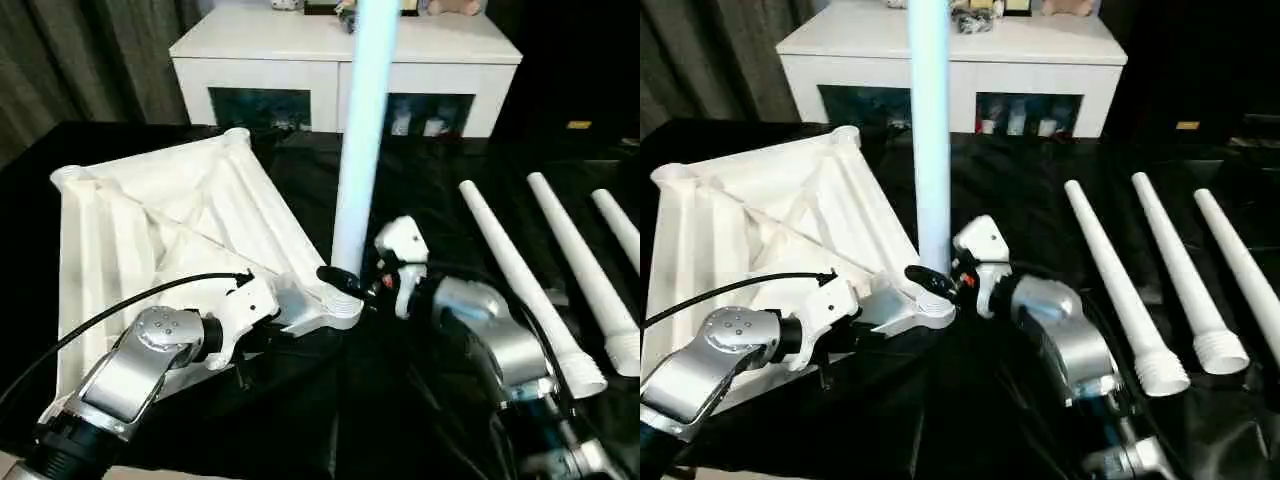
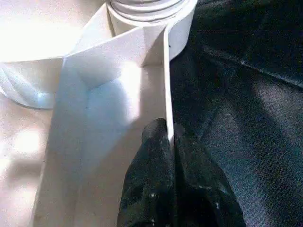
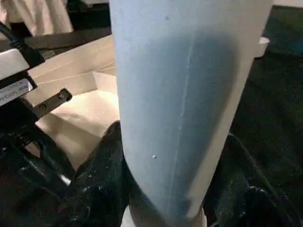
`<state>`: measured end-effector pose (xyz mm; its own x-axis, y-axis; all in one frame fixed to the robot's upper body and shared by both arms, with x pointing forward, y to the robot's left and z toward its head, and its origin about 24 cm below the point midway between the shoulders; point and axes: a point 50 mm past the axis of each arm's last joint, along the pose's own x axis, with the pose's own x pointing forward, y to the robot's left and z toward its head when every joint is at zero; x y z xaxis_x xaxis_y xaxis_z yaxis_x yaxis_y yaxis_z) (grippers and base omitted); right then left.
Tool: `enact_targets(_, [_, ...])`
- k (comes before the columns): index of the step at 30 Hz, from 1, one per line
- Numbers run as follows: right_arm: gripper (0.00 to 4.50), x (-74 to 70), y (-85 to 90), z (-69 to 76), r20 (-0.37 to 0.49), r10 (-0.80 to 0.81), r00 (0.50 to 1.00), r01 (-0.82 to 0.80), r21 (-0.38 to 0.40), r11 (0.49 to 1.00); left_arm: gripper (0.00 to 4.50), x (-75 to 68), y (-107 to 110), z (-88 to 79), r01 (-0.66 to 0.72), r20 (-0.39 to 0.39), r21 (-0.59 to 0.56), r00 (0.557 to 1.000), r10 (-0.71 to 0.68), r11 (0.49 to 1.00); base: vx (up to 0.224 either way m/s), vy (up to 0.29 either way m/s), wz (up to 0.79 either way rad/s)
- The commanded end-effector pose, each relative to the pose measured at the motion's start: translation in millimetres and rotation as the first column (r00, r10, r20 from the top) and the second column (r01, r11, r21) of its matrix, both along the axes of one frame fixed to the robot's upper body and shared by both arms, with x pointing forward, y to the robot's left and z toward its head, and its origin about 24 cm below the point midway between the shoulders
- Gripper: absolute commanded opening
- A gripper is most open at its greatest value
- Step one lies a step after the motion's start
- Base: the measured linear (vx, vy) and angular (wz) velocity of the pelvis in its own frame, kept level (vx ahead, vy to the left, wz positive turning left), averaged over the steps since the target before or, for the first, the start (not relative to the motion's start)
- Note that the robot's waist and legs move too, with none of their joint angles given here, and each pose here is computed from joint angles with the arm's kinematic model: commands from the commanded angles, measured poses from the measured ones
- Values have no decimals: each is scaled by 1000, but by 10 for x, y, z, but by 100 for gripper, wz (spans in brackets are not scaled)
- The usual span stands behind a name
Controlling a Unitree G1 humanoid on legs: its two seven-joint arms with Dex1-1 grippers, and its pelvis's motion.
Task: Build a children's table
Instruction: Insert table leg to table base, then rotate leg to tighten
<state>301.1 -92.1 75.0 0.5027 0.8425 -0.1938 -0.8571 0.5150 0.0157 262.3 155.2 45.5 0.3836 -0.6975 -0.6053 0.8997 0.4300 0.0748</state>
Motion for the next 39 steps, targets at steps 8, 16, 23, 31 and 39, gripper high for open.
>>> enact_targets(8, [183, -144, -102, -460, -222, 6, 975, -39, -142, 989, 0, 80, 17, 122, -39, 77, -33, 996, 41, 999, 0, 0, 0])
enact_targets(16, [183, -86, -146, -590, -192, -114, 975, 74, -203, 976, 0, 147, 86, 61, -147, 30, -35, 989, 148, 989, 0, 0, 0])
enact_targets(23, [183, 151, -76, -652, -141, -406, 903, 361, -261, 895, 0, 320, -179, -18, -310, 4, -73, 951, 311, 948, 0, 0, 0])
enact_targets(31, [183, 307, -14, -712, -184, -664, 724, 614, -267, 743, 0, 465, -520, -97, -416, -5, -11, 909, 416, 909, 0, 0, 0])
enact_targets(39, [183, 393, 127, -699, -124, -774, 620, 721, -298, 626, 0, 551, -785, -160, -451, 6, 57, 892, 452, 890, 0, 0, 0])
